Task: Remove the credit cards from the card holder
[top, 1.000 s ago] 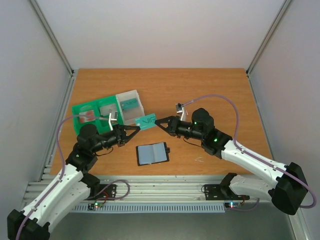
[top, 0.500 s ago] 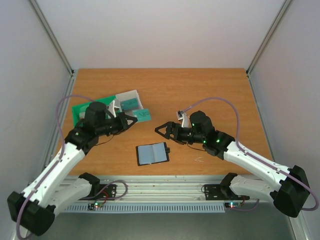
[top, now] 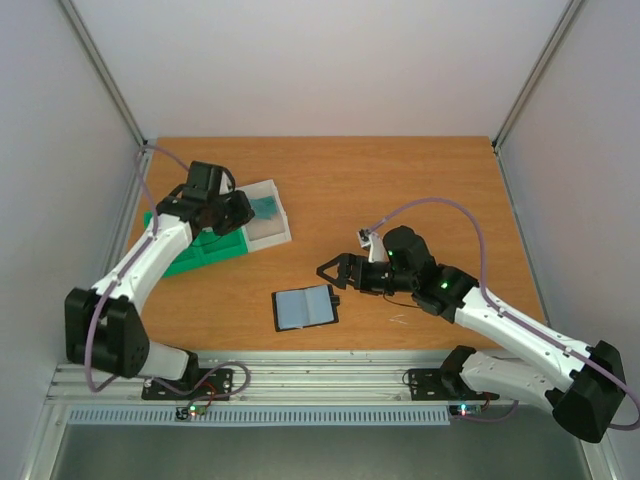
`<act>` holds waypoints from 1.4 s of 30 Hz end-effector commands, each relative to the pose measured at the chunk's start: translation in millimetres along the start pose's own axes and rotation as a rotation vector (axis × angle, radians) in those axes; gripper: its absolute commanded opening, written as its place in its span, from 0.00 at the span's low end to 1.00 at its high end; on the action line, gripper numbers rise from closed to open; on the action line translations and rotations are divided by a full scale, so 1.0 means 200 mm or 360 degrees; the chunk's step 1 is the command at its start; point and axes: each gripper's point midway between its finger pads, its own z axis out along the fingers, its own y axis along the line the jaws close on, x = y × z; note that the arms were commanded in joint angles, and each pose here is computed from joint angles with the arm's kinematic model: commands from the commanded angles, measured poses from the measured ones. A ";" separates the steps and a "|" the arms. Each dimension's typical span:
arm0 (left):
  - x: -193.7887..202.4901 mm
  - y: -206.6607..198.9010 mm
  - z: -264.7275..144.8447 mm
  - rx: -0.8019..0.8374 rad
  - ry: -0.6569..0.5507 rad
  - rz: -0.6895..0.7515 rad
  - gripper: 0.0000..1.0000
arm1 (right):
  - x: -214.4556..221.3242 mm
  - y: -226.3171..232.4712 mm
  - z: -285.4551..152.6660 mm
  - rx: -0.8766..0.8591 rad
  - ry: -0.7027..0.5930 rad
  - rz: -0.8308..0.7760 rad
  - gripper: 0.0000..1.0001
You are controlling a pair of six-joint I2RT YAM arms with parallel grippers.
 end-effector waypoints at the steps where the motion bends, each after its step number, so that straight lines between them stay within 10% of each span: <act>1: -0.16 0.09 0.08 -0.0216 -0.0099 0.0064 0.00 | -0.03 0.05 -0.06 -0.0003 -0.0047 -0.0082 0.98; 42: -0.42 0.28 0.57 -0.0448 -0.0095 0.0086 0.14 | -0.06 -0.01 -0.07 0.0091 -0.0121 -0.0027 0.98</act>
